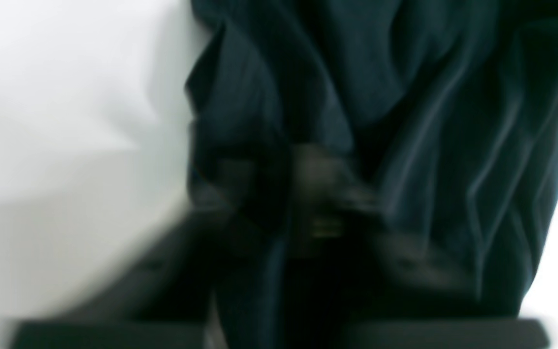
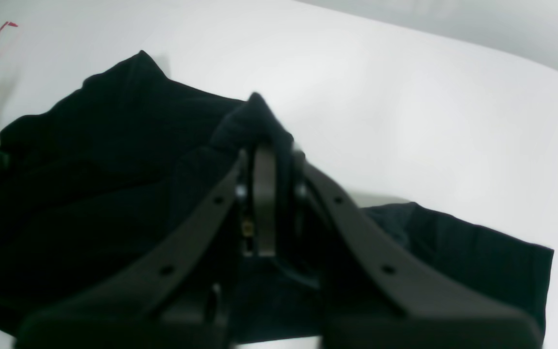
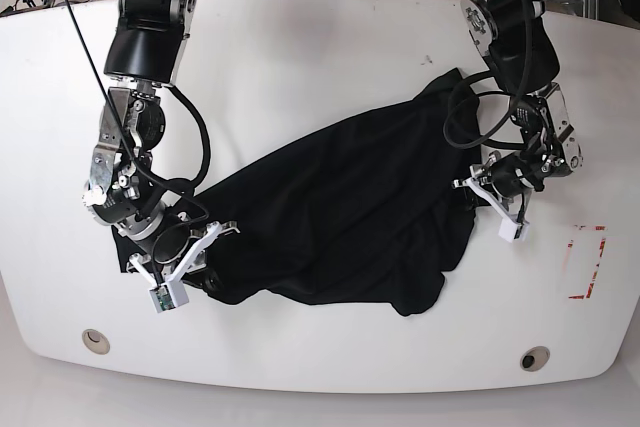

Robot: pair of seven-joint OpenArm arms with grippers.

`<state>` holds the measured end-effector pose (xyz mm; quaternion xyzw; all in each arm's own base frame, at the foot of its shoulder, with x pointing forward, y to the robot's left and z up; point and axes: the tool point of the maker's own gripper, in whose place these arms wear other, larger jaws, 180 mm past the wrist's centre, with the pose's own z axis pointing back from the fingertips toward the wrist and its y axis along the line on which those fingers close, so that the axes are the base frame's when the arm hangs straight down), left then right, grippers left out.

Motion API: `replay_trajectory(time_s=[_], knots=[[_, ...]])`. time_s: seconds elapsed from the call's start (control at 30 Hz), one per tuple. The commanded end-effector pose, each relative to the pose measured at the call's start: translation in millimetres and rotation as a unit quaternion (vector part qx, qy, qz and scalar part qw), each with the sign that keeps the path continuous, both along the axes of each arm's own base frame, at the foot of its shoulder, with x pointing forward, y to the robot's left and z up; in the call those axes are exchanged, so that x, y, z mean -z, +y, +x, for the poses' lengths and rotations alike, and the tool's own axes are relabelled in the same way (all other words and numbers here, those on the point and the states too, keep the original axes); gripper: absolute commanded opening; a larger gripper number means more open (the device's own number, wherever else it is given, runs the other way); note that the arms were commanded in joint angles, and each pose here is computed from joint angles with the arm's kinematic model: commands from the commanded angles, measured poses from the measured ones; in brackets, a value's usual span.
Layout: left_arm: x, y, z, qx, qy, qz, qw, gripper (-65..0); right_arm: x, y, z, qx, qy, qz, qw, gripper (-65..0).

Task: Fold the T-shirt properly

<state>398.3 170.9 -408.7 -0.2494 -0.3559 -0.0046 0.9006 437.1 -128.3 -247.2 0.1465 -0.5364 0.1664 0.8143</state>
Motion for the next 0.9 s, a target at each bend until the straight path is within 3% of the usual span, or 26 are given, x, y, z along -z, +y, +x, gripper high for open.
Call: replay_trajectory(time_s=[0.0,0.4,0.87], knots=[[-12,2,10,0.006,-0.012,0.007,1.0,-64.7,-27,-1,8,0.0,-0.038,0.006,0.9992,-63.5],[-16,6,10,-0.003,-0.022,0.008,1.0,-64.7,-28,-1,9,0.002,-0.038,0.006,0.9992,-63.6],[-54,16,14,0.006,-0.064,0.06,0.996,-65.0,-29,-7,9,0.006,-0.04,0.005,0.9992,-64.1]])
